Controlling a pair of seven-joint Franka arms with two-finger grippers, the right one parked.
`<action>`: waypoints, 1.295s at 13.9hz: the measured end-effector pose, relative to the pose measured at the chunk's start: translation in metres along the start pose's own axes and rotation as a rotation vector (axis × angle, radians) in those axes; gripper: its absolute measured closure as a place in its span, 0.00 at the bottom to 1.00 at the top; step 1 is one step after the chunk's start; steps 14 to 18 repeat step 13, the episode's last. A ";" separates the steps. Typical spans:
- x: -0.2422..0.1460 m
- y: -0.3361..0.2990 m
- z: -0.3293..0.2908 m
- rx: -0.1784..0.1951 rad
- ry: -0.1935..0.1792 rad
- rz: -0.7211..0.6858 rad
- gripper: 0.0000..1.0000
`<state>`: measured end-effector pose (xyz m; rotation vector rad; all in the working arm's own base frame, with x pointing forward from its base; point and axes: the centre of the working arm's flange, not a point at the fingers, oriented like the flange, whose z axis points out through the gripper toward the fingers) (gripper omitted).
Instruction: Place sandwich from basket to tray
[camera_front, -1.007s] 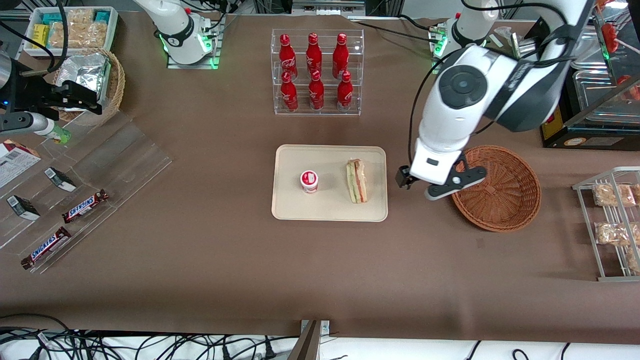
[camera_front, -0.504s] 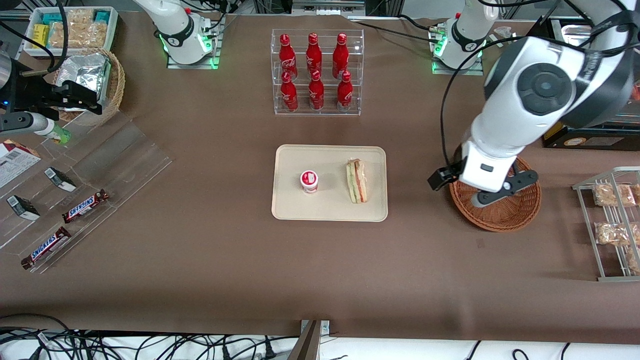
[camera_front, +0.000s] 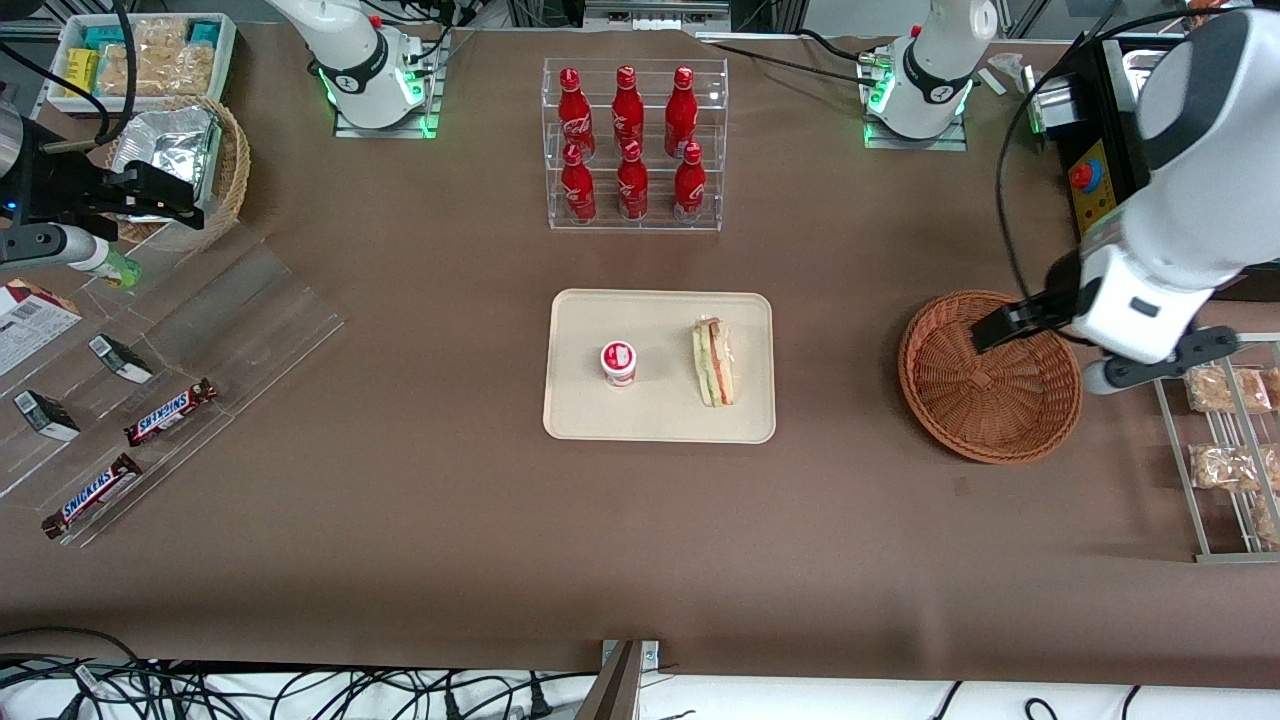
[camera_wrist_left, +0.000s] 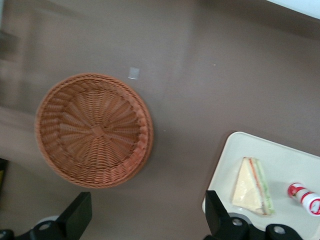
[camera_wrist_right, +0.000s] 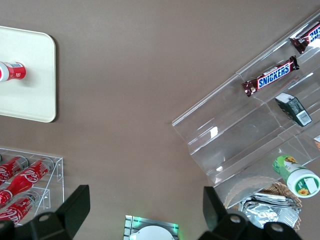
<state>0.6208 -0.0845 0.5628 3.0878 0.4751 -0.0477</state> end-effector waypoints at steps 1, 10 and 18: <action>0.001 -0.012 -0.006 0.004 -0.002 0.024 0.00; -0.006 -0.072 -0.035 0.014 -0.029 0.285 0.00; -0.009 -0.064 -0.035 0.015 -0.029 0.317 0.00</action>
